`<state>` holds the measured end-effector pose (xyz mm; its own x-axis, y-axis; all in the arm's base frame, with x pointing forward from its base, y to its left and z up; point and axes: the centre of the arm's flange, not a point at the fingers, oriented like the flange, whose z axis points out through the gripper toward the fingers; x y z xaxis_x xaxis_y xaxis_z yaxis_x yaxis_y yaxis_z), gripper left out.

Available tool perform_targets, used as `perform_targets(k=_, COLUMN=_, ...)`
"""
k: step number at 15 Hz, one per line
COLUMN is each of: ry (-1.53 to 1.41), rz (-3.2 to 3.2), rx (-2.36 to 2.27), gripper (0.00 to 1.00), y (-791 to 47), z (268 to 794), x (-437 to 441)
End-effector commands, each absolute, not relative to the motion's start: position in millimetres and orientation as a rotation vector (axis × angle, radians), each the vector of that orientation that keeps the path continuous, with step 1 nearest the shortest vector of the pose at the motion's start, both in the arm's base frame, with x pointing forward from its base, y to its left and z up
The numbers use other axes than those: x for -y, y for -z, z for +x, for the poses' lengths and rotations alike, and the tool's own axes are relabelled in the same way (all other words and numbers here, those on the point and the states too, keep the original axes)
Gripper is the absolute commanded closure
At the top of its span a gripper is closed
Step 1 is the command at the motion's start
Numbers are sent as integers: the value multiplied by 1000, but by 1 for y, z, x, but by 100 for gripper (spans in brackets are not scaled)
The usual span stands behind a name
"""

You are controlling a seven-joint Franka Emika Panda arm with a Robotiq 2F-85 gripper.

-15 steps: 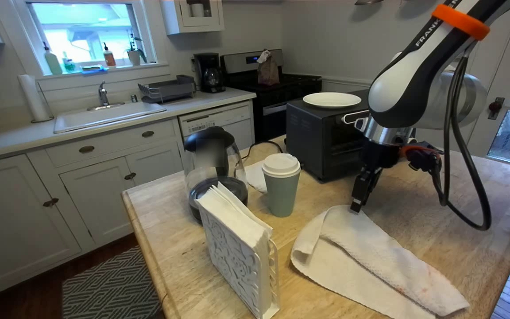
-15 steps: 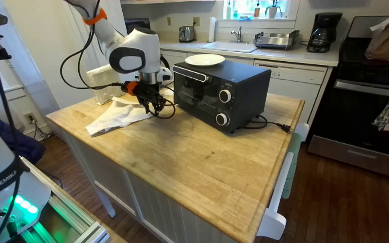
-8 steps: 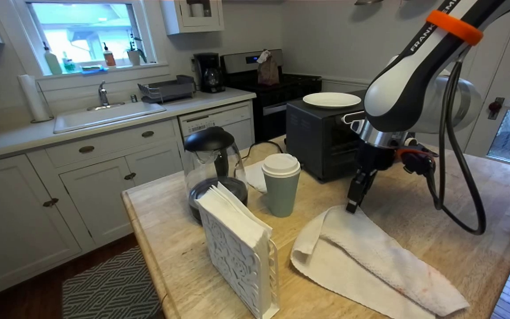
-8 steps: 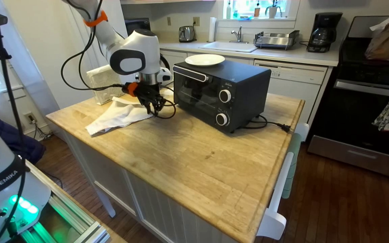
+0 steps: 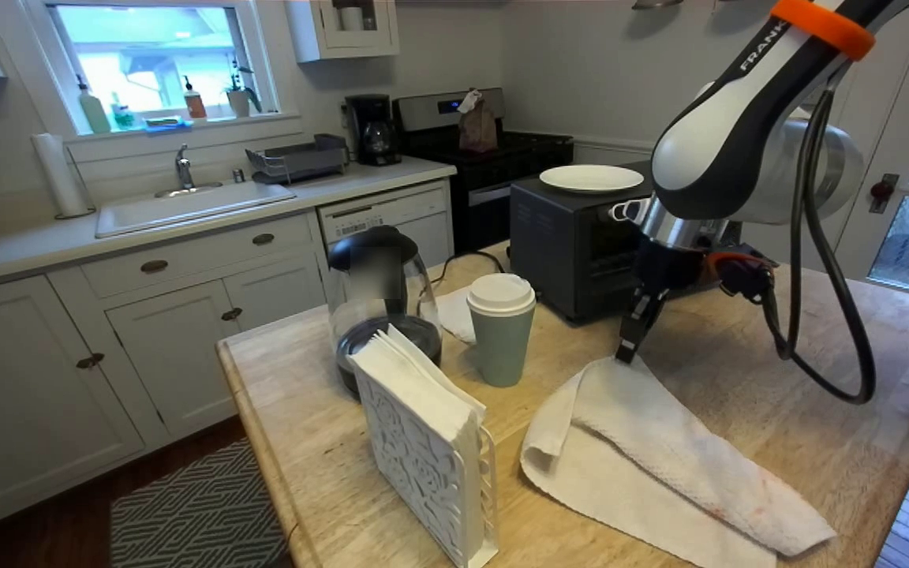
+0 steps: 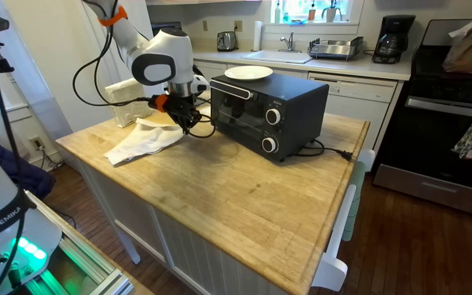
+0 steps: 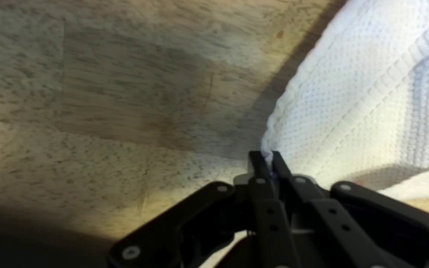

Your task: Unfold the white towel

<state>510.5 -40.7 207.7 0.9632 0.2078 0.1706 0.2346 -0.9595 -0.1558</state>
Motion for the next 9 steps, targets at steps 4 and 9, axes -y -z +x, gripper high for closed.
perform_targets(k=4, ry=399, rz=-2969, rx=546, gripper=99, y=-331, z=495, x=69)
perform_targets(k=9, ry=288, rz=-3037, rx=718, gripper=56, y=-348, z=489, x=56)
